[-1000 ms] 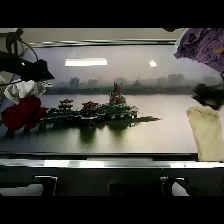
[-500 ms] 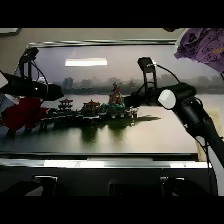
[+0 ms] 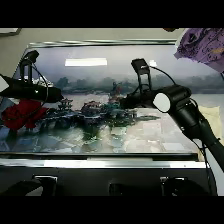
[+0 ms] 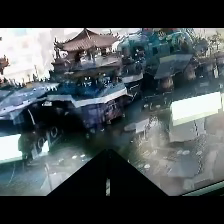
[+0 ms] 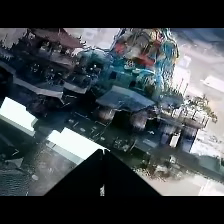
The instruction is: Fold the clothes and pants, and hang the long-sleeved shirts on hangers.
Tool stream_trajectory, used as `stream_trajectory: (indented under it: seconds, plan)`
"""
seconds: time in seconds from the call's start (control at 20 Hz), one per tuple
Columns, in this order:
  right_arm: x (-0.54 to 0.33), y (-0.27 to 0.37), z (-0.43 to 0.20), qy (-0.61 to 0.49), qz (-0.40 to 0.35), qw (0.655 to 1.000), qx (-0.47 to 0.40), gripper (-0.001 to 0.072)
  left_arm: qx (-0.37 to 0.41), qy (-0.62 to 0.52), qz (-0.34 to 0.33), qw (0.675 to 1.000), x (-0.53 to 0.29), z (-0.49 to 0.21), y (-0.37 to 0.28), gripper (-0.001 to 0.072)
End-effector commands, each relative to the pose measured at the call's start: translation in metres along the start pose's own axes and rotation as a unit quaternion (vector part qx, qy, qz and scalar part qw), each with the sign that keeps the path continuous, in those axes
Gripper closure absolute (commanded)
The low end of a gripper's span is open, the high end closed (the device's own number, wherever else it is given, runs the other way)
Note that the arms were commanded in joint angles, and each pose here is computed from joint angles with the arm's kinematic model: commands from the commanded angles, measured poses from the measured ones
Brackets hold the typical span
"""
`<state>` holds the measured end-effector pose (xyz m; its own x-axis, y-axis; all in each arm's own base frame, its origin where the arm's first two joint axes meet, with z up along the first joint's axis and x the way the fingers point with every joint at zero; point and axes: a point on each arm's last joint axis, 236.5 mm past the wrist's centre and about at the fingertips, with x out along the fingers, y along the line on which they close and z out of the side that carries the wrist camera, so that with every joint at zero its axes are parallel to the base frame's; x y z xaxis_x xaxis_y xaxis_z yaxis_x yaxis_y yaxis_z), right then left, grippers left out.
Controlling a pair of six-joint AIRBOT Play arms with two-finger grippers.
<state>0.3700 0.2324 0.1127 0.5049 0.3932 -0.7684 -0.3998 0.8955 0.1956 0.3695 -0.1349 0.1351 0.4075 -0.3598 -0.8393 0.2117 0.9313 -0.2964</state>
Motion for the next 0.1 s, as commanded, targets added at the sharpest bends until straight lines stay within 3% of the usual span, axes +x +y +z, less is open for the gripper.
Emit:
stream_trajectory:
  seconds: [0.0, 0.05]
  plan:
    - [0.0002, 0.0006, 0.0001, 0.0, 0.0, 1.0, -0.001, 0.0682, 0.0, 0.0, 0.0, 1.0, -0.0001, -0.0002, 0.0, 0.0688]
    - [0.0002, 0.0006, 0.0001, 0.0, 0.0, 1.0, -0.001, 0.0682, 0.0, 0.0, 0.0, 1.0, -0.0001, -0.0002, 0.0, 0.0689]
